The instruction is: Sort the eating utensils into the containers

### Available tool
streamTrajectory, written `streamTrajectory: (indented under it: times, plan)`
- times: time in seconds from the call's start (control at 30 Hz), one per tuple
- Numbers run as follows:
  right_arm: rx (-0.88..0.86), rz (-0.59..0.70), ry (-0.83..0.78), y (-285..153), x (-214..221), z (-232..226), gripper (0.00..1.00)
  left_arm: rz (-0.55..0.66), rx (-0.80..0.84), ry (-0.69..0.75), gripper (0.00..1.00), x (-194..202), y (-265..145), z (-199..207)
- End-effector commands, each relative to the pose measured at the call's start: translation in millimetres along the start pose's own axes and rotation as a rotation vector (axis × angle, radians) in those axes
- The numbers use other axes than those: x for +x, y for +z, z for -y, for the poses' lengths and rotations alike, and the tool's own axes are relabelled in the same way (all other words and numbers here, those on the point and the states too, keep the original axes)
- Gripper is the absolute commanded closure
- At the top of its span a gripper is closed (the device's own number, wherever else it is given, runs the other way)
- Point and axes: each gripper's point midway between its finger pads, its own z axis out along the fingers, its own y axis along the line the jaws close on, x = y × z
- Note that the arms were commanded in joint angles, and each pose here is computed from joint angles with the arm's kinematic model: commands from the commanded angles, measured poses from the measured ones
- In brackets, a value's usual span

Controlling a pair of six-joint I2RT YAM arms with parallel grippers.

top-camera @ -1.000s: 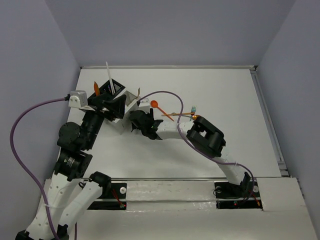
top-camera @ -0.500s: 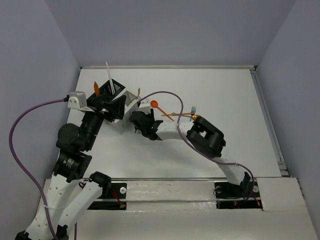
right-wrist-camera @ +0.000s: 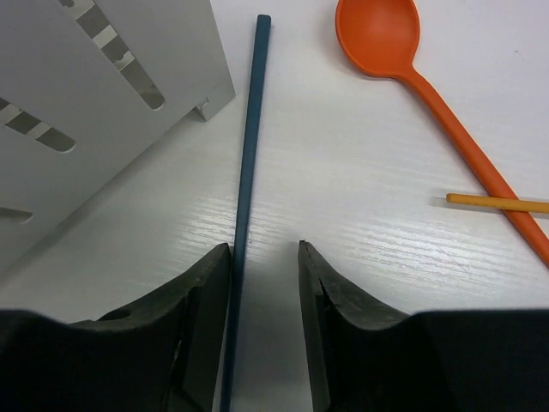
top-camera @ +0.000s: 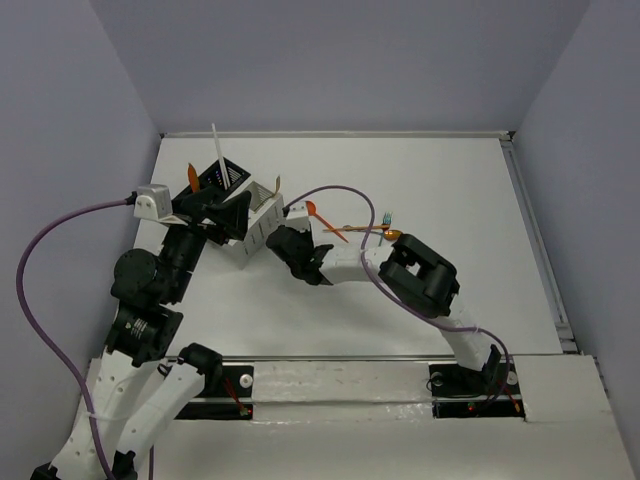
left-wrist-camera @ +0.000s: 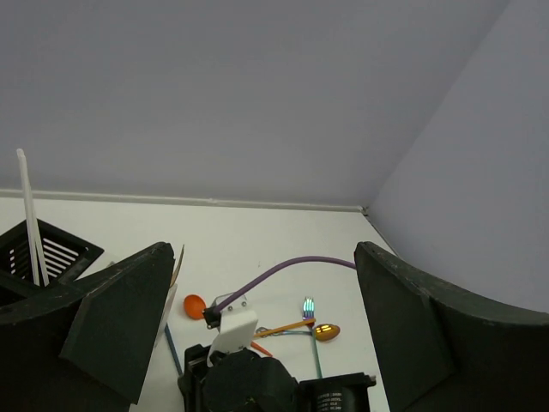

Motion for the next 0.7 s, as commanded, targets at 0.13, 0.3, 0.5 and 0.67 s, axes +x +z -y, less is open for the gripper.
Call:
streamTrajectory:
  times: [0.13, 0.3, 0.5, 0.67]
  plan:
    - [0.076, -0.224, -0.188, -11, 87, 51, 0.82, 0.041, 0.029, 0.003, 0.01, -9, 3, 6]
    - [0.088, -0.267, -0.187, -35, 99, 78, 0.93, 0.025, 0.034, -0.004, 0.01, -5, 6, 7]
    - [0.037, -0.294, -0.143, -69, 103, 94, 0.93, -0.013, 0.062, -0.019, 0.01, 5, 11, 12]
    - [-0.139, -0.24, -0.069, -103, 84, 90, 0.93, -0.097, 0.113, -0.067, 0.01, 26, 19, 22]
